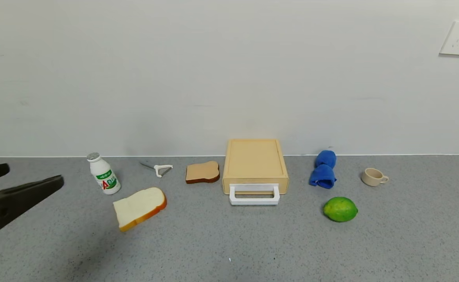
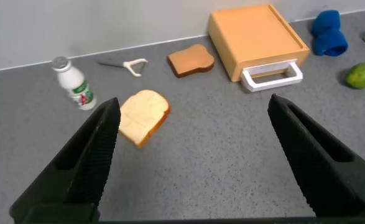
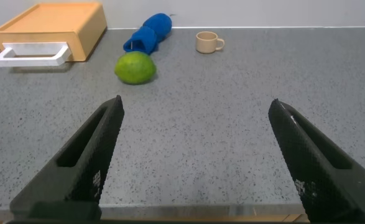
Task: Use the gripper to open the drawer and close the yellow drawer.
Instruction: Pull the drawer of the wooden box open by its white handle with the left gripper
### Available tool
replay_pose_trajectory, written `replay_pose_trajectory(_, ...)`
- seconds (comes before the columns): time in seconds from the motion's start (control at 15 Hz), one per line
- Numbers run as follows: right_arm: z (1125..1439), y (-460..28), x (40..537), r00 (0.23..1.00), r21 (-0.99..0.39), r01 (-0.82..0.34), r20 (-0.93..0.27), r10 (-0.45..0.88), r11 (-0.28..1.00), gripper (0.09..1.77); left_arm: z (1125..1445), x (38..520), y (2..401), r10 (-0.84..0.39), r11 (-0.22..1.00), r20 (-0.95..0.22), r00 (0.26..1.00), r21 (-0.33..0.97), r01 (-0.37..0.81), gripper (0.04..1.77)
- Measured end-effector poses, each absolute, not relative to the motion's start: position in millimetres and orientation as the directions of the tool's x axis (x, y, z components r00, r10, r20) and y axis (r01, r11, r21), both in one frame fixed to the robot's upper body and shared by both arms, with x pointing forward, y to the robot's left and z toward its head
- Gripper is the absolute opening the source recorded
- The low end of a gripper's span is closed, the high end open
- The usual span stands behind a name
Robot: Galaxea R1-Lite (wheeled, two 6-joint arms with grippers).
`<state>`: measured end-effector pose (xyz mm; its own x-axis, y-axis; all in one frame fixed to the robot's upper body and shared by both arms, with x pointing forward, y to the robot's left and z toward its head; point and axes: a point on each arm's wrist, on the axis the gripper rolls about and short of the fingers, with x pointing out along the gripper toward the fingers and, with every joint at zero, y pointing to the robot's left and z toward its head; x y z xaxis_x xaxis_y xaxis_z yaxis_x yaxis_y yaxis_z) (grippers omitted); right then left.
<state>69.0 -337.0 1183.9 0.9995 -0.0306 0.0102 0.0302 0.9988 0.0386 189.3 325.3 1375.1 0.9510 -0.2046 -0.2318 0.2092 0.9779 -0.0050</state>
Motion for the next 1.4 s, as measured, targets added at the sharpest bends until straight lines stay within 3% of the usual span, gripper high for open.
replay_pose_trajectory(0.47, 1183.9, -337.0, 69.0, 0.999, 0.039, 0.030, 0.010, -0.031, 0.999, 1.71, 1393.2, 311.5, 275.6, -0.387, 0.909, -0.472, 0.792, -0.048, 0.415, 1.72)
replay_pose_trajectory(0.93, 1183.9, -337.0, 69.0, 0.999, 0.039, 0.030, 0.010, -0.030, 0.999, 1.71, 1364.1, 398.4, 196.7, -0.480, 0.834, -0.592, 0.647, -0.078, 0.547, 1.72)
replay_pose_trajectory(1.2, 1183.8, -337.0, 69.0, 0.999, 0.039, 0.030, 0.010, -0.030, 0.999, 1.71, 1347.1, 418.1, 166.7, -0.489, 0.819, -0.637, 0.596, -0.102, 0.564, 1.72)
replay_pose_trajectory(1.4, 1183.9, -337.0, 69.0, 0.999, 0.039, 0.030, 0.010, -0.031, 0.999, 1.71, 1337.3, 429.4, 148.4, -0.419, 0.874, -0.668, 0.616, -0.111, 0.473, 1.72)
